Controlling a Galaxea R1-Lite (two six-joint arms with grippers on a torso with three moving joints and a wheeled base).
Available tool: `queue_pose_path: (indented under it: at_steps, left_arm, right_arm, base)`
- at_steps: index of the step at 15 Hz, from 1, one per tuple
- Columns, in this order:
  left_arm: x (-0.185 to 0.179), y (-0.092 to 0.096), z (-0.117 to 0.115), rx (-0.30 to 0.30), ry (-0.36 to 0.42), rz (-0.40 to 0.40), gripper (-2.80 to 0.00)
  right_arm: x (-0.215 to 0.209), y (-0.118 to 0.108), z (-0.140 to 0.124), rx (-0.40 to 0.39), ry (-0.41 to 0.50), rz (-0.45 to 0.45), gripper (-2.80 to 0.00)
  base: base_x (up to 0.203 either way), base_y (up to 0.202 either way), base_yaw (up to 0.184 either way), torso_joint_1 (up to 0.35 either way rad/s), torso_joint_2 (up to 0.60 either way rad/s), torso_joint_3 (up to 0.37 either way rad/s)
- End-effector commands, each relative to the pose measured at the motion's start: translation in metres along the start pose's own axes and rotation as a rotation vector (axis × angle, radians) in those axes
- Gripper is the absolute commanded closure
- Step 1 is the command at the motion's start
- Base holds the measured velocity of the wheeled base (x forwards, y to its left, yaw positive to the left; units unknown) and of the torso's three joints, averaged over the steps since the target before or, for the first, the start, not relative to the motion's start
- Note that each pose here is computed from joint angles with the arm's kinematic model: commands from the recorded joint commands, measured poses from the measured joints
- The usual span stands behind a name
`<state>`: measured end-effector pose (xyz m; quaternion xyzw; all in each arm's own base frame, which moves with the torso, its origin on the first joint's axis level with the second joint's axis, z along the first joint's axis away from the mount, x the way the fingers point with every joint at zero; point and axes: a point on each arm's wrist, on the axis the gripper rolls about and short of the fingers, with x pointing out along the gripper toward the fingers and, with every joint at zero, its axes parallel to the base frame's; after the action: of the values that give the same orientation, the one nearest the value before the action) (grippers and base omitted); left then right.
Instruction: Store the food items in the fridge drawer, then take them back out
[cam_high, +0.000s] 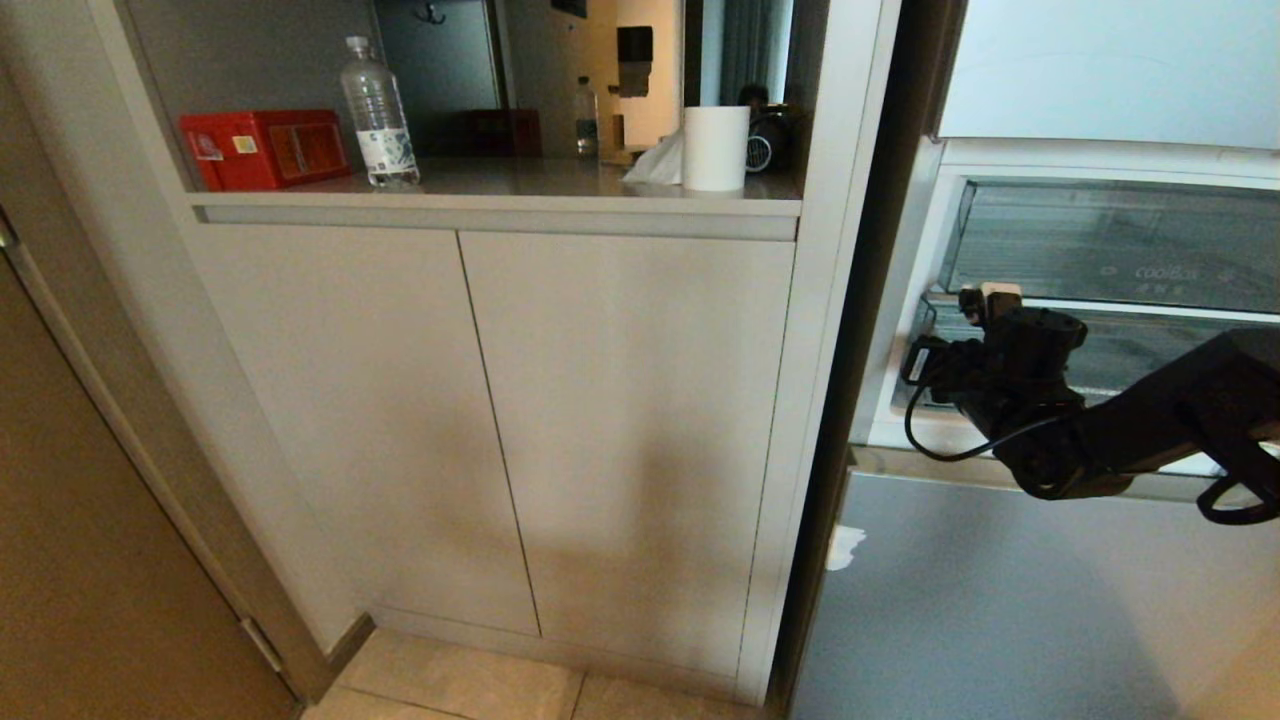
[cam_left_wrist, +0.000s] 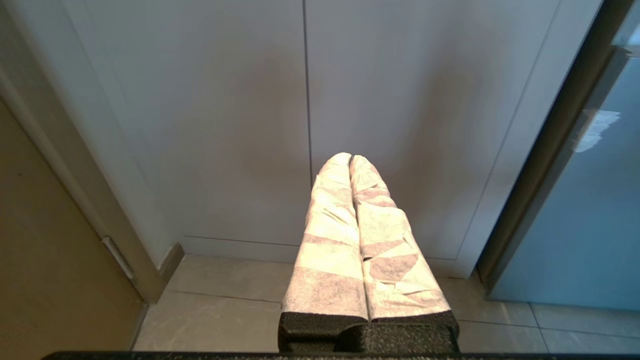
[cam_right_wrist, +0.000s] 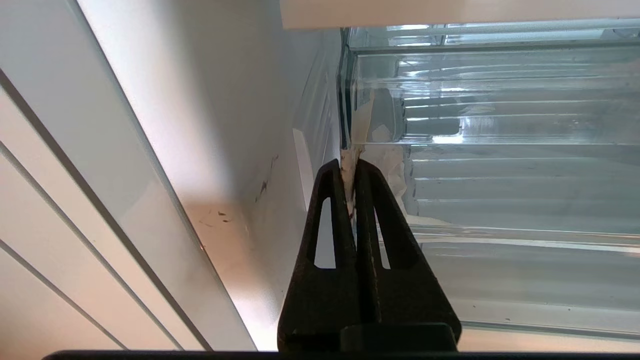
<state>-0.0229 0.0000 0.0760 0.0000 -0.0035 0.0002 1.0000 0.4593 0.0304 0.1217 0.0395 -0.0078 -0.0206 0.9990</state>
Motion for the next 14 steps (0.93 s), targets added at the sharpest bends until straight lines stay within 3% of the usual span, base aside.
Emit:
queue_pose_path:
  at_steps: [1, 5, 14]
  left_arm:
    - [0.0, 0.0, 0.0, 0.0, 0.001, 0.0, 0.0]
    - [0.0, 0.0, 0.0, 0.0, 0.001, 0.001, 0.0]
    - [0.0, 0.0, 0.0, 0.0, 0.001, 0.0, 0.0]
  right_arm:
    - [-0.007, 0.001, 0.008, 0.004, -0.011, 0.004, 0.0]
    - [-0.026, 0.001, 0.015, 0.014, 0.006, 0.01, 0.0]
    - [-0.081, -0.004, 0.005, 0.012, 0.046, 0.012, 0.0]
  base:
    - [0.0, 0.0, 0.0, 0.0, 0.0, 0.0]
    - [0.0, 0.0, 0.0, 0.0, 0.0, 0.0]
    - [0.0, 0.0, 0.0, 0.0, 0.0, 0.0]
